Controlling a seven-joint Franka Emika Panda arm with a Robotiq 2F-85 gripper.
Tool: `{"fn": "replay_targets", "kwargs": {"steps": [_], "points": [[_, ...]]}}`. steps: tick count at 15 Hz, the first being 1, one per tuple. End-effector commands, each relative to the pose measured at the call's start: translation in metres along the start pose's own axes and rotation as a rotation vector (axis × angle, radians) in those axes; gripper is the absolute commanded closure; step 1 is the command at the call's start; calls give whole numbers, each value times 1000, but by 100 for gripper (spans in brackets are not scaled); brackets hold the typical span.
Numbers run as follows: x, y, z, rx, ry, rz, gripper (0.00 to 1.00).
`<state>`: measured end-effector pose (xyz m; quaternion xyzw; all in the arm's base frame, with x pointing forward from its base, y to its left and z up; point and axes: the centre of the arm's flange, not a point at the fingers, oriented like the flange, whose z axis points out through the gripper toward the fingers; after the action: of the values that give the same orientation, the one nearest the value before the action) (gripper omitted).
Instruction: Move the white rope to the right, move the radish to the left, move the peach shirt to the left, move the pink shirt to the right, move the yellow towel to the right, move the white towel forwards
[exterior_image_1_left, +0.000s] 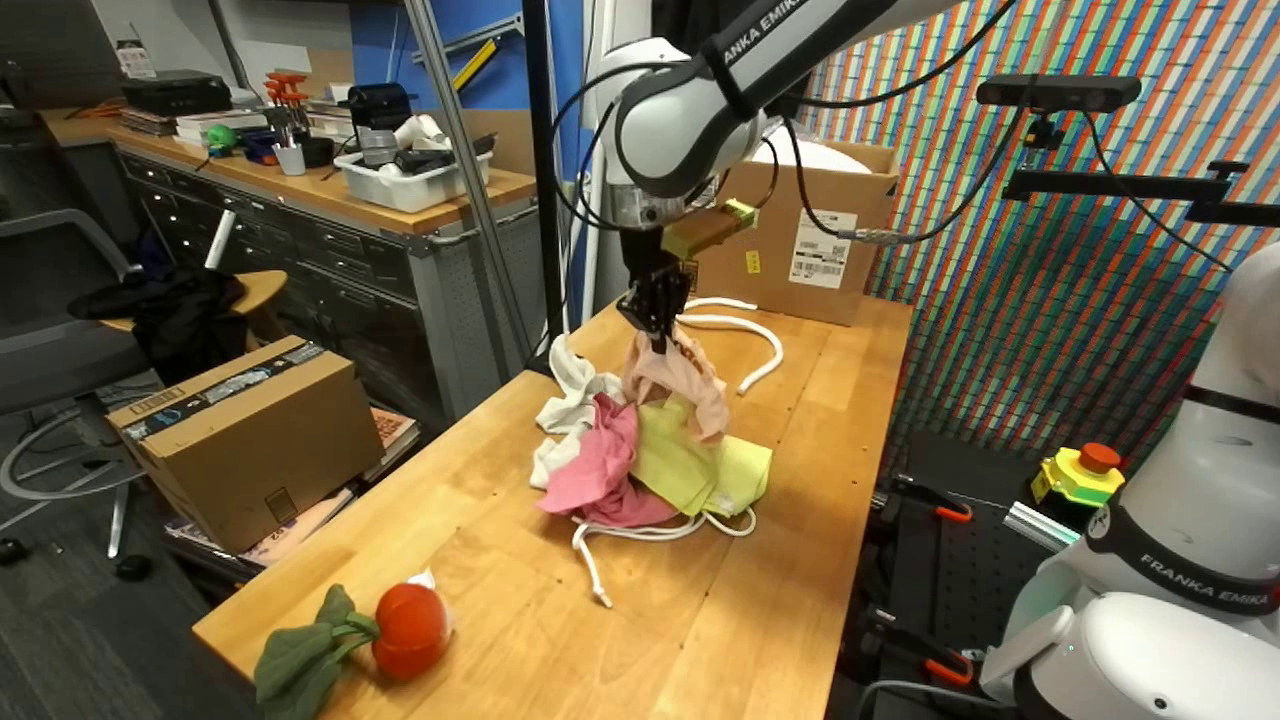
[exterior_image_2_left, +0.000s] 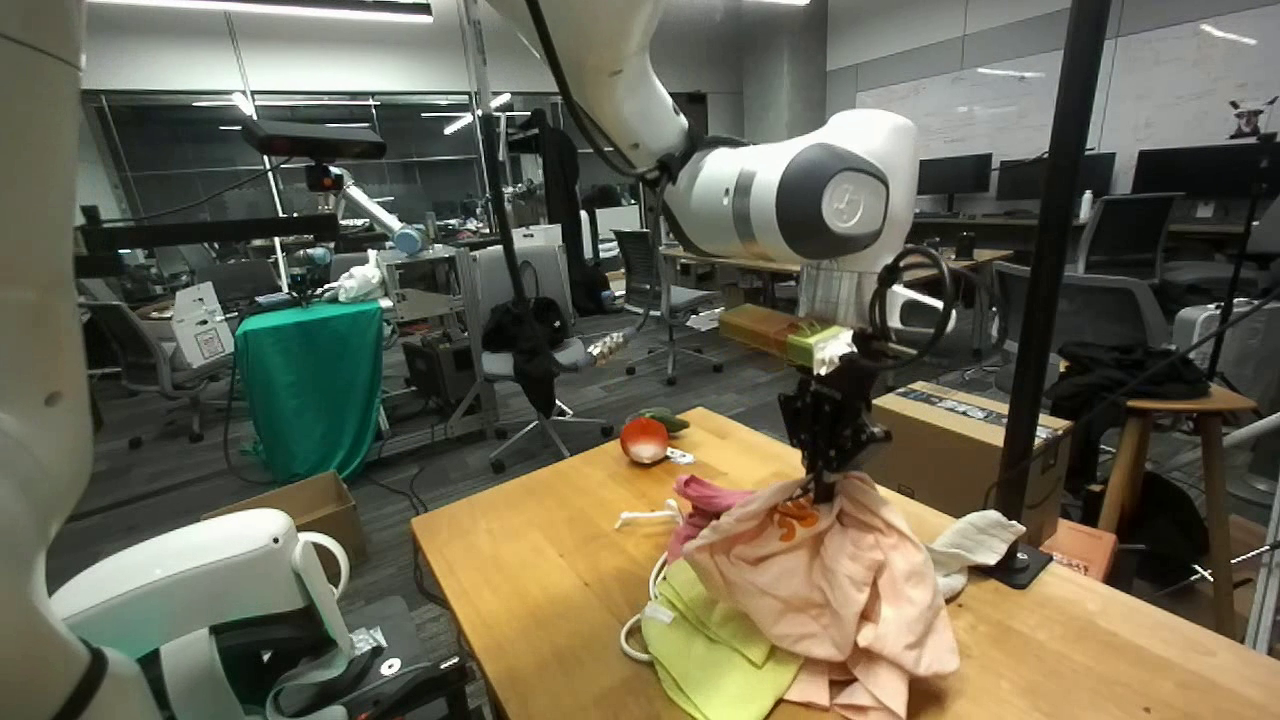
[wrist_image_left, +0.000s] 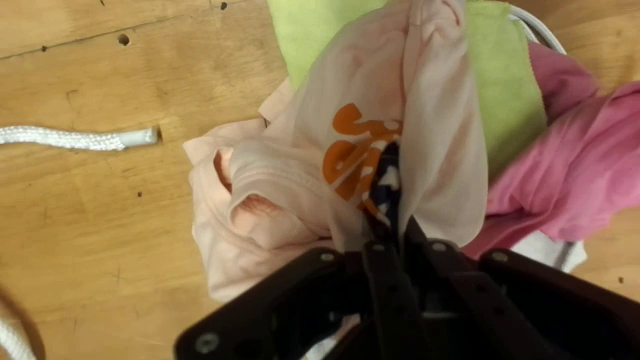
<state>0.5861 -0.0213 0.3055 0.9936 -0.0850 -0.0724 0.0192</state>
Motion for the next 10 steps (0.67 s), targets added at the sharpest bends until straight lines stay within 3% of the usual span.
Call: {"fn": "replay_targets", "kwargs": {"steps": [1, 10], "points": [[-15, -9, -74, 25, 116, 17, 97], [-49, 3, -237, 204, 417, 127, 97]]}}
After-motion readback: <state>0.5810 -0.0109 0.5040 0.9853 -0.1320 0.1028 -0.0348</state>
